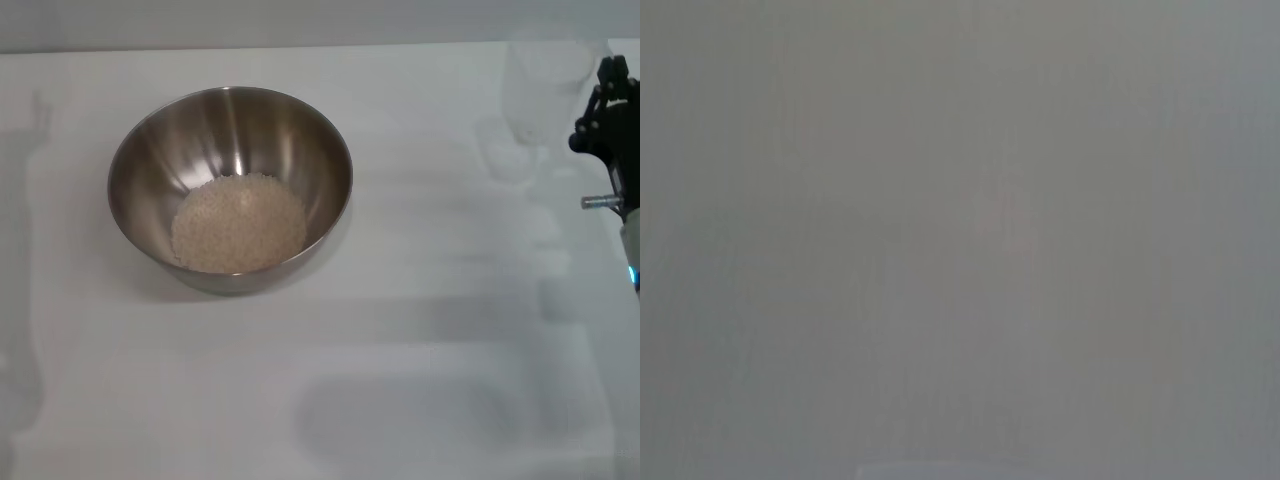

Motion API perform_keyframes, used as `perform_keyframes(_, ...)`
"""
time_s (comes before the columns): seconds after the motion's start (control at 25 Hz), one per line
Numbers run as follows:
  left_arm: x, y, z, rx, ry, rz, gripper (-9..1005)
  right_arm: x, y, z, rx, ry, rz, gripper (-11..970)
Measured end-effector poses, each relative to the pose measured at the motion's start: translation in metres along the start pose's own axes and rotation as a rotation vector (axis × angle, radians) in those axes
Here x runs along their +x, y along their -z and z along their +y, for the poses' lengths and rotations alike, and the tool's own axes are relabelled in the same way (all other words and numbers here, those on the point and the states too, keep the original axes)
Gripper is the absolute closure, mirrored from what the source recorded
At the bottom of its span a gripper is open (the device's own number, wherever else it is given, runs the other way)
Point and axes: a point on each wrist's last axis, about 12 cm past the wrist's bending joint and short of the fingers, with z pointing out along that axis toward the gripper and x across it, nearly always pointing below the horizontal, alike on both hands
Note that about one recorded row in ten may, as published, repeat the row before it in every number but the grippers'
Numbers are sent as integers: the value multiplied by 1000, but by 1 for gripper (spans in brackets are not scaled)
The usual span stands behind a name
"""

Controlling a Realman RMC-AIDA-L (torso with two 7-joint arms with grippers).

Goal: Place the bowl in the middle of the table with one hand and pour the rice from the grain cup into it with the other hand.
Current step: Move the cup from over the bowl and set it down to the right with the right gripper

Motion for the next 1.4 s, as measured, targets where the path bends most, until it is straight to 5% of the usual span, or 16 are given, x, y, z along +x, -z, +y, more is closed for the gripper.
perform_keyframes(1.4,9,9,-5,28,0,54,238,37,16,-17,-35,9,234,958)
